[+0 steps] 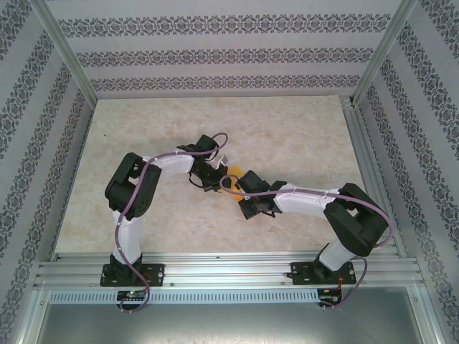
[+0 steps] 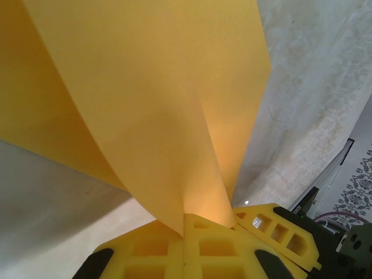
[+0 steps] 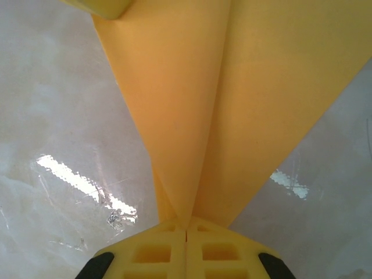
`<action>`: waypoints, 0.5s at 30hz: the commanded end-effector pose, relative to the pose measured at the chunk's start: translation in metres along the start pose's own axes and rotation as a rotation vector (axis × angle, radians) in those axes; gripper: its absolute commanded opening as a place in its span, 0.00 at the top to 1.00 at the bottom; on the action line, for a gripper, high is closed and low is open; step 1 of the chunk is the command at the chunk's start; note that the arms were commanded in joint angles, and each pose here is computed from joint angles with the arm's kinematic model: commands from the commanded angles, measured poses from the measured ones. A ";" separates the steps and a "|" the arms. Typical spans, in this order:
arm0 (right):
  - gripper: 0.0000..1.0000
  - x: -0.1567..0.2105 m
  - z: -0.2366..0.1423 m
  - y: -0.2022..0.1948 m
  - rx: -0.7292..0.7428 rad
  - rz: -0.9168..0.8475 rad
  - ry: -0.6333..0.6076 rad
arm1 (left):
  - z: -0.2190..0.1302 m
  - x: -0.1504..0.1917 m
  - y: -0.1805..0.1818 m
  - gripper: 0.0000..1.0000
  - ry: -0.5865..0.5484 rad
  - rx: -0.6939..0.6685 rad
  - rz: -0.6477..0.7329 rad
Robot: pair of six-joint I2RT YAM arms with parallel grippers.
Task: Fold a paper plane with a square sheet of paper (pick it up from the middle)
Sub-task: Fourth fold the wing at the center of the table.
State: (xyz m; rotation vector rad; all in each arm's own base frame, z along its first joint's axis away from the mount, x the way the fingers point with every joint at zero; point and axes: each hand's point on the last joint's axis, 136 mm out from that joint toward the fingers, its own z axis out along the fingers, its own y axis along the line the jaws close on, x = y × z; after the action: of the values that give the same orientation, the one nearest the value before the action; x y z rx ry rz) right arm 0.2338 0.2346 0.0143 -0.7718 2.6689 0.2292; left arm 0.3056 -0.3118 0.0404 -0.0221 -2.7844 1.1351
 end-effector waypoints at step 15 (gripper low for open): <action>0.67 -0.043 -0.051 0.017 -0.388 0.332 -0.249 | 0.001 -0.007 0.009 1.00 0.003 -0.041 0.028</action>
State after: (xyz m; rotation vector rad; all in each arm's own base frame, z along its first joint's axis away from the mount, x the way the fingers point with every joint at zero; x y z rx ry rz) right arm 0.2444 0.2415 0.0678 -0.4711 2.5589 0.6513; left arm 0.3051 -0.3097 0.0362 -0.0312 -2.7915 1.1103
